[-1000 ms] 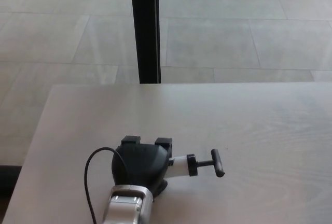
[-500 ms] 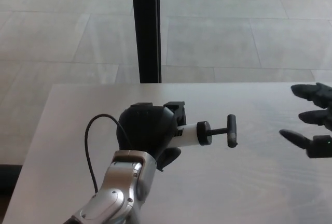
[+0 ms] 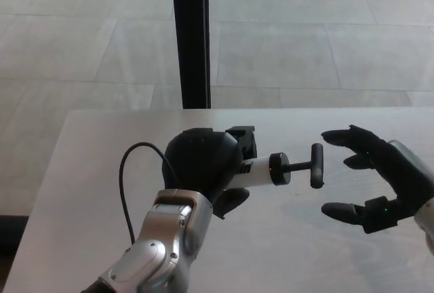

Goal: The robot uses its left hand to lift the air pump kept on the middle of the desk and use the right hand to pull out the handle

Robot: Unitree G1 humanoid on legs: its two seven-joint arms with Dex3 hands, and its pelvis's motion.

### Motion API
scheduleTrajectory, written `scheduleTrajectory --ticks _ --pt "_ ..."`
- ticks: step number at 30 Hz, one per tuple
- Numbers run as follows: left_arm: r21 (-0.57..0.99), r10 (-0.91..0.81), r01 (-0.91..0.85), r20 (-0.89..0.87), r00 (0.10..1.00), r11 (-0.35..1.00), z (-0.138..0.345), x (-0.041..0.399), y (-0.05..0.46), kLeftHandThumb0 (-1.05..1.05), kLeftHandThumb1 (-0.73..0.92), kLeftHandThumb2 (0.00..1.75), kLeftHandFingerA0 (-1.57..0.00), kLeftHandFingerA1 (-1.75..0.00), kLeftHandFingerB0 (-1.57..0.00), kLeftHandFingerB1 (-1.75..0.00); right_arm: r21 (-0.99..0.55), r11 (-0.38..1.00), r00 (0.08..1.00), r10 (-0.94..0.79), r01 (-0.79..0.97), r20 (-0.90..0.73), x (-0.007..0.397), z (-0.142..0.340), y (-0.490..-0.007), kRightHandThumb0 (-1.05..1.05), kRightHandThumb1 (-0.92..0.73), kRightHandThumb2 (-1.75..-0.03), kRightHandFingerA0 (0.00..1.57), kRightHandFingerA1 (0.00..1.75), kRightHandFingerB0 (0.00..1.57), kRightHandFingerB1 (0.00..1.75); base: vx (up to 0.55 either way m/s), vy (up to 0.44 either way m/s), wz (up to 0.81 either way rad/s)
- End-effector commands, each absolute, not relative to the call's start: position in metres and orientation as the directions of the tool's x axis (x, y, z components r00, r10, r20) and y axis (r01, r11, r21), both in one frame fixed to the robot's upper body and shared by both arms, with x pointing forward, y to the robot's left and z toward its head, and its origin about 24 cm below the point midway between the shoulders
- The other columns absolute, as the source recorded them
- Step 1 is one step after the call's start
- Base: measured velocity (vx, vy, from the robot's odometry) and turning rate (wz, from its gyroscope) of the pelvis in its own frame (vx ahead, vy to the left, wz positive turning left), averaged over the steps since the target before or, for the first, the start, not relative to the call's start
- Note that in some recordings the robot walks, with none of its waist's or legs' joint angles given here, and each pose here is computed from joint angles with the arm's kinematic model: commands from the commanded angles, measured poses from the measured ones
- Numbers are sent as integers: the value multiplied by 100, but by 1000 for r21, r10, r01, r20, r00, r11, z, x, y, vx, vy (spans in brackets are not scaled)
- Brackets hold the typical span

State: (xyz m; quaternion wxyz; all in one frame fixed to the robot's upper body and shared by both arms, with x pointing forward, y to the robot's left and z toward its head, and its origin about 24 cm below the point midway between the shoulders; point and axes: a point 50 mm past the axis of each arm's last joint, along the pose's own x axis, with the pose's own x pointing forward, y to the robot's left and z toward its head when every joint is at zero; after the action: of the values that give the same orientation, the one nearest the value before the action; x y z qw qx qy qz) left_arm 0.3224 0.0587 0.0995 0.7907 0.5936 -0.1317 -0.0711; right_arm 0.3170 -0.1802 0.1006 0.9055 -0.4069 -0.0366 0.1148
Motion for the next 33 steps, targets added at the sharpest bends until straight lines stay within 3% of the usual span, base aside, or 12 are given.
scheduleTrajectory --ticks 1,5,6,7,10,14,20,23,27,28,29,33 --pt "969 -244 -123 175 954 214 95 327 72 -17 64 98 -85 -170 -75 -119 -688 714 981 195 -128 20 317 104 -168 -50 -65 -60 77 92 52 48 0 0 0" --pt "972 -226 -153 191 955 177 91 330 83 -21 70 83 -80 -167 -74 -96 -580 802 988 148 -143 -39 318 102 -168 -45 -66 -59 75 111 53 54 0 0 0" --pt "973 -225 -157 193 955 166 90 331 85 -20 70 82 -82 -171 -75 -99 -591 794 989 141 -141 -46 317 102 -168 -48 -51 -93 73 99 44 62 0 0 0" --pt "975 -219 -151 185 958 165 88 332 87 -19 70 80 -81 -170 -74 -100 -615 778 990 136 -129 -35 316 103 -168 -46 -64 -59 69 109 48 48 0 0 0" --pt "969 -219 -163 202 955 184 86 333 90 -20 67 77 -97 -173 -74 -112 -627 772 992 129 -107 -10 316 104 -168 -40 -61 -58 71 103 42 44 0 0 0" --pt "980 -216 -84 123 969 182 81 332 89 -23 72 83 -81 -174 -67 -139 -639 768 993 103 -45 54 316 109 -170 -39 -61 -58 73 101 38 40 0 0 0" --pt "985 -209 -42 77 975 166 82 333 85 -22 69 86 -82 -169 -69 -120 -688 725 988 110 -7 105 316 112 -173 -36 -60 -58 73 93 41 39 0 0 0" --pt "972 -225 -89 139 964 216 89 334 80 -19 61 95 -82 -175 -66 -147 -681 732 990 105 -16 89 315 107 -173 -36 -59 -57 73 96 42 40 0 0 0" --pt "974 -232 -131 172 957 186 97 338 74 -22 68 94 -84 -175 -70 -122 -689 724 992 110 -37 63 314 102 -171 -41 -59 -58 72 97 43 41 0 0 0" --pt "973 -234 -136 178 956 186 100 338 73 -23 68 90 -77 -163 -74 -108 -696 716 992 112 -47 49 314 101 -170 -50 -44 -85 77 92 37 53 0 0 0" --pt "971 -236 -154 195 952 181 105 339 70 -21 66 88 -79 -165 -75 -108 -712 699 993 118 -66 23 314 99 -167 -45 -60 -58 72 90 45 40 0 0 0" --pt "966 -239 -202 238 942 164 109 340 67 -21 68 78 -77 -163 -75 -107 -716 691 992 127 -102 -19 314 97 -166 -48 -62 -59 72 77 51 43 0 0 0"
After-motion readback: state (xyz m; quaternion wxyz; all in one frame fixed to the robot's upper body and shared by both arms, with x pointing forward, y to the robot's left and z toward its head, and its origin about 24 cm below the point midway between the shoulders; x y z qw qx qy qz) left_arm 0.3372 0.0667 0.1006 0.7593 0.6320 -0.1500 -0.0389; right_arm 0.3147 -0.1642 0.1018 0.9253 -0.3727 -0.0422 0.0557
